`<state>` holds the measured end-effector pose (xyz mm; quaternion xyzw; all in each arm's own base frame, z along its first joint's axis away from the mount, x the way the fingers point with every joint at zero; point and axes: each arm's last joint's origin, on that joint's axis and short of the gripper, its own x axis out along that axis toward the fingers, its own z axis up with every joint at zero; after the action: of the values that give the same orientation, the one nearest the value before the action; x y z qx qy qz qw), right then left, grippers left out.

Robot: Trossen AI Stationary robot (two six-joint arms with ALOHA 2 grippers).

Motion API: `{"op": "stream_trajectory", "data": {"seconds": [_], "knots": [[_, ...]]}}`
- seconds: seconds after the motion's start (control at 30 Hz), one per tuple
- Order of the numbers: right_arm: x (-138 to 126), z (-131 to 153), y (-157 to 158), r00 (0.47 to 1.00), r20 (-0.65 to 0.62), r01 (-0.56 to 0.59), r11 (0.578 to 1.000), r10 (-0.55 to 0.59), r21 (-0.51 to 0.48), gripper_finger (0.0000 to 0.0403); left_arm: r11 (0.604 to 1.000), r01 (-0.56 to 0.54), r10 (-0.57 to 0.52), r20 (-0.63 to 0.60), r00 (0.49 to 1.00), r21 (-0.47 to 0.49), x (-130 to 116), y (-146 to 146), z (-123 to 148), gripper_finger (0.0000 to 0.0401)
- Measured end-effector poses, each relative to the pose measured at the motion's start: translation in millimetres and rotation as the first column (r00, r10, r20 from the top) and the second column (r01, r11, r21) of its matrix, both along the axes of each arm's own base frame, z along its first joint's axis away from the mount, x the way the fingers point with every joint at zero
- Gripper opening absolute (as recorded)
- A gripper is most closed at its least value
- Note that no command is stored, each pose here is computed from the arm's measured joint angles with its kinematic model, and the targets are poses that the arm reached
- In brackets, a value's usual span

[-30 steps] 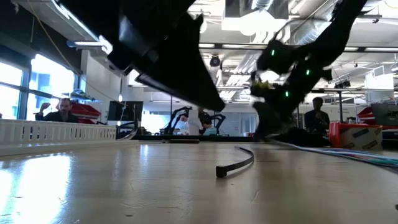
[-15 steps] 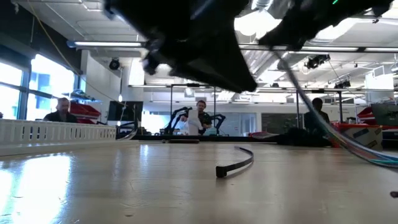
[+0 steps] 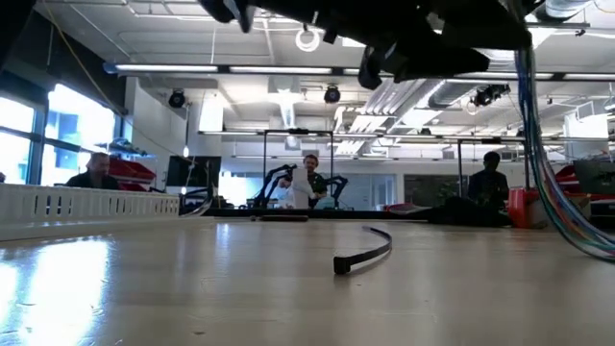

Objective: Ziptie cables
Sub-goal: Wrap the black zip tie around the cable

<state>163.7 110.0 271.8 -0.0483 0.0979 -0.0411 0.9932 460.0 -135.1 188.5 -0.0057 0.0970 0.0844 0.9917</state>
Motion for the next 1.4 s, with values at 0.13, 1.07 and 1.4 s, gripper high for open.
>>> {"op": "stream_trajectory", "data": {"seconds": [0.13,1.07,1.4], "knots": [[-8,3,10,1.0,0.03,-0.01,1.0,0.011,-0.009,0.0,0.998,-0.042,0.043,0.02,0.999,-0.05,8,28,2,0.0186],[-16,5,20,0.997,0.051,-0.052,0.998,0.053,-0.023,0.0,0.965,0.232,-0.244,0.097,0.965,0.122,18,43,1,0.0261],[-15,9,21,0.995,0.079,-0.057,0.998,0.059,-0.033,0.0,0.976,0.159,-0.191,0.244,0.951,0.147,56,31,-14,0.0308]]}}
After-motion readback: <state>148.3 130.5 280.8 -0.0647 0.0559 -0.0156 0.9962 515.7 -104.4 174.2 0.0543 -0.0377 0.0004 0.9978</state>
